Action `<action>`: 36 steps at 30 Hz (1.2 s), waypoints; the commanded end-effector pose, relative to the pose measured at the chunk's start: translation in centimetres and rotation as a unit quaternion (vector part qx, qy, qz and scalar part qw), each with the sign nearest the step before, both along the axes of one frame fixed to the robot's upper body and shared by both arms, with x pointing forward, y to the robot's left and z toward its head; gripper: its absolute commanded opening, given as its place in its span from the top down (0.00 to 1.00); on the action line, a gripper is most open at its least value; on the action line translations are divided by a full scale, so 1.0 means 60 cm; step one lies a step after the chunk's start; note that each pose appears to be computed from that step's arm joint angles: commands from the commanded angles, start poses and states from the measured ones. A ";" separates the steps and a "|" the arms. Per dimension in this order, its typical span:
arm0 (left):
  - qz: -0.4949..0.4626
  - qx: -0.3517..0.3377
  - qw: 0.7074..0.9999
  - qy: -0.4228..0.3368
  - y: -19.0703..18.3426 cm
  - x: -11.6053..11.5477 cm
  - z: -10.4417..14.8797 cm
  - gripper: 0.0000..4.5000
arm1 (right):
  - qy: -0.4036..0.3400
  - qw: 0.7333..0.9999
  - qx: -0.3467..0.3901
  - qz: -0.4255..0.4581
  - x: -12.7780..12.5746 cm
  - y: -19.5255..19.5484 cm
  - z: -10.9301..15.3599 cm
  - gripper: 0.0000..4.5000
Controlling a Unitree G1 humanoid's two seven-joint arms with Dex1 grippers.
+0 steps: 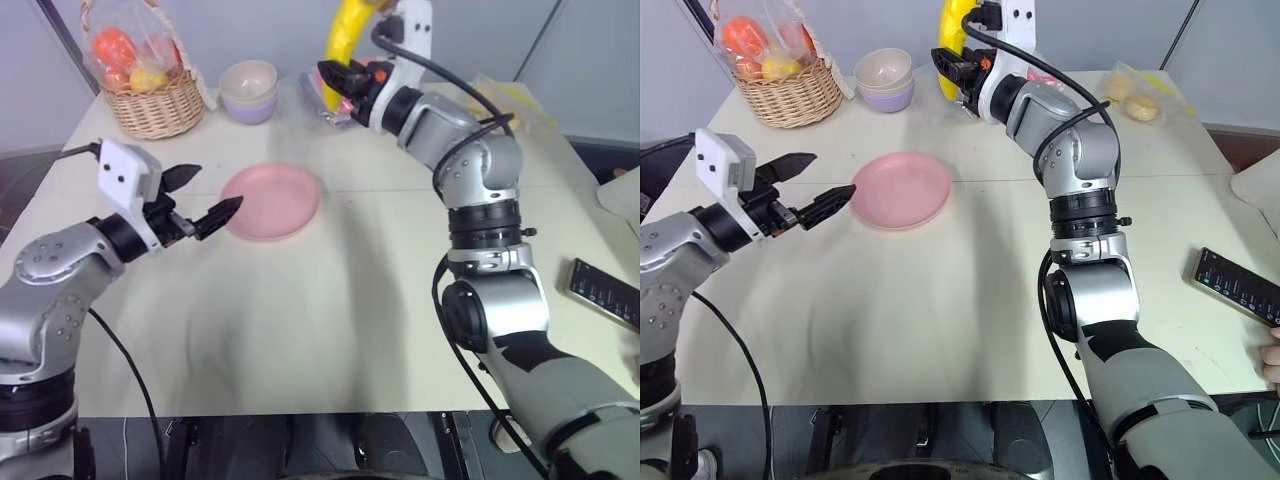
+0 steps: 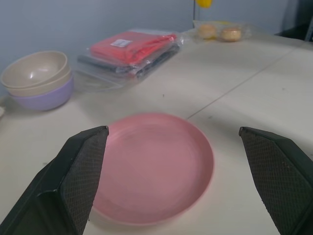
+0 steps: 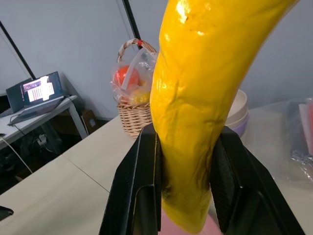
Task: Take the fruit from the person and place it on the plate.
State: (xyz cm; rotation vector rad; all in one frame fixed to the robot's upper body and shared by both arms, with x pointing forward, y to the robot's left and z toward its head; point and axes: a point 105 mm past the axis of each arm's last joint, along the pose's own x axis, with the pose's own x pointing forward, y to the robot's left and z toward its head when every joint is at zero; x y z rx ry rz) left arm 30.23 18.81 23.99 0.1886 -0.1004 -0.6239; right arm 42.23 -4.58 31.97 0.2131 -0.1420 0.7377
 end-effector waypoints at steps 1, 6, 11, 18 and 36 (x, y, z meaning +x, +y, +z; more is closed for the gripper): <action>0.003 0.004 1.000 -0.022 0.004 -0.007 0.018 0.00 | -0.035 0.999 -0.001 0.004 -0.010 0.006 0.034 0.77; 0.048 0.011 0.999 -0.018 0.032 0.003 0.011 0.00 | -0.025 0.999 -0.038 -0.006 -0.008 0.010 -0.003 0.77; 0.125 0.053 0.991 -0.001 0.083 0.018 -0.009 0.00 | 0.058 0.997 -0.044 0.009 -0.016 0.048 -0.089 0.77; 0.130 0.059 0.990 0.007 0.095 0.005 -0.009 0.00 | 0.199 0.979 -0.027 0.028 -0.042 0.118 -0.197 0.77; 0.101 0.053 0.992 0.057 0.088 -0.038 -0.029 0.00 | 0.298 0.953 -0.021 0.046 -0.053 0.182 -0.263 0.60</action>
